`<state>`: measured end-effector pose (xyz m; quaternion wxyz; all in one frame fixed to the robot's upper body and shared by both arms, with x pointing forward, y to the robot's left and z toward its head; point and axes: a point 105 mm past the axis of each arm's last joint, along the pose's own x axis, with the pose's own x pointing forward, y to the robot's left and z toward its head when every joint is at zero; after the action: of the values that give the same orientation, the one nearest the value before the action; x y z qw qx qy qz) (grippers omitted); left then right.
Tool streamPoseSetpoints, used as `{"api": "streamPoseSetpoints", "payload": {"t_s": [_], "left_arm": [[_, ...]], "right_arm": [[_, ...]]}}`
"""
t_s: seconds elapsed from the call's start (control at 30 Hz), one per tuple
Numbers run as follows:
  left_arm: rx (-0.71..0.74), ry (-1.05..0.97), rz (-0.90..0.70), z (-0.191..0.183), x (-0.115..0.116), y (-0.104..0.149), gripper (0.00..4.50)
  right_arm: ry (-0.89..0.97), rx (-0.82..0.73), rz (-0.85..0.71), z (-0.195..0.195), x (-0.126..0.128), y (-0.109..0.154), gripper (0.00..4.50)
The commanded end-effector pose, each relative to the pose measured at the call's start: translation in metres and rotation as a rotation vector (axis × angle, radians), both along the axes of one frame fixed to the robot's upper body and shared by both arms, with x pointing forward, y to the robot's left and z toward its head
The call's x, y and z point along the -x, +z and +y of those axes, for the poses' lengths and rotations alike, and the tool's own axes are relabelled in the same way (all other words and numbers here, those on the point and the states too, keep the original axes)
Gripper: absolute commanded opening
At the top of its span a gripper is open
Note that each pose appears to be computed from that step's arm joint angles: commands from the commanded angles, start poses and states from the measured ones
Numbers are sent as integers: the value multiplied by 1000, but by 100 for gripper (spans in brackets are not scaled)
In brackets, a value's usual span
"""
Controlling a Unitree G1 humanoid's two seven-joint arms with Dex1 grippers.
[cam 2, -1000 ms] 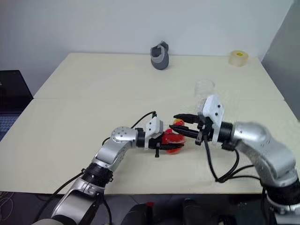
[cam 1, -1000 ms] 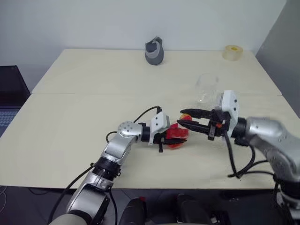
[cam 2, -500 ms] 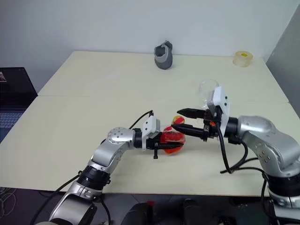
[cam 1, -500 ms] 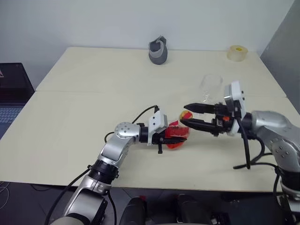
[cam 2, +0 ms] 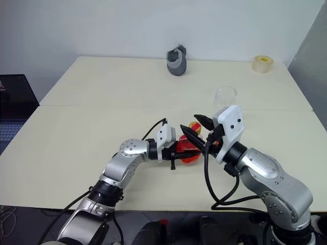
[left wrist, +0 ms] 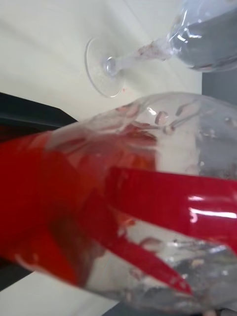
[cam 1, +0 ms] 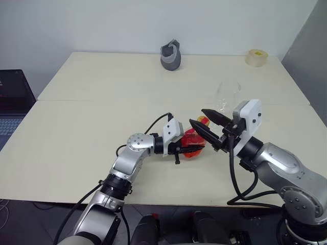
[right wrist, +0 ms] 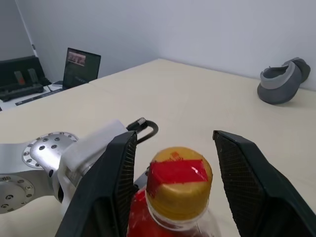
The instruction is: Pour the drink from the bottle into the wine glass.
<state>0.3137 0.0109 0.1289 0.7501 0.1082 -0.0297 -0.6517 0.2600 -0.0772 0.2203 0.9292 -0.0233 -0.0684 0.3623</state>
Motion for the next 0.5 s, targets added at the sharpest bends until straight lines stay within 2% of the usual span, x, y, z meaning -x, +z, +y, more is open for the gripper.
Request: {"api": "streamPoseSetpoints", "payload": {"t_s": [0.03,0.2,0.27,0.37,0.5], "left_arm": [[23,-33,-72,-6,-1,15,92],[34,-29,-85,-8,-5,16,92],[37,-27,-84,-9,-4,15,92],[34,-29,-82,-8,-3,14,91],[30,-27,-77,-7,-3,13,90]], "right_arm": [[4,9,-42,-1,5,4,260],[4,-21,-28,-2,5,3,260],[-5,-50,-36,-4,4,8,223],[-2,-74,-41,-5,3,12,132],[25,-58,-26,-5,2,8,125]]}}
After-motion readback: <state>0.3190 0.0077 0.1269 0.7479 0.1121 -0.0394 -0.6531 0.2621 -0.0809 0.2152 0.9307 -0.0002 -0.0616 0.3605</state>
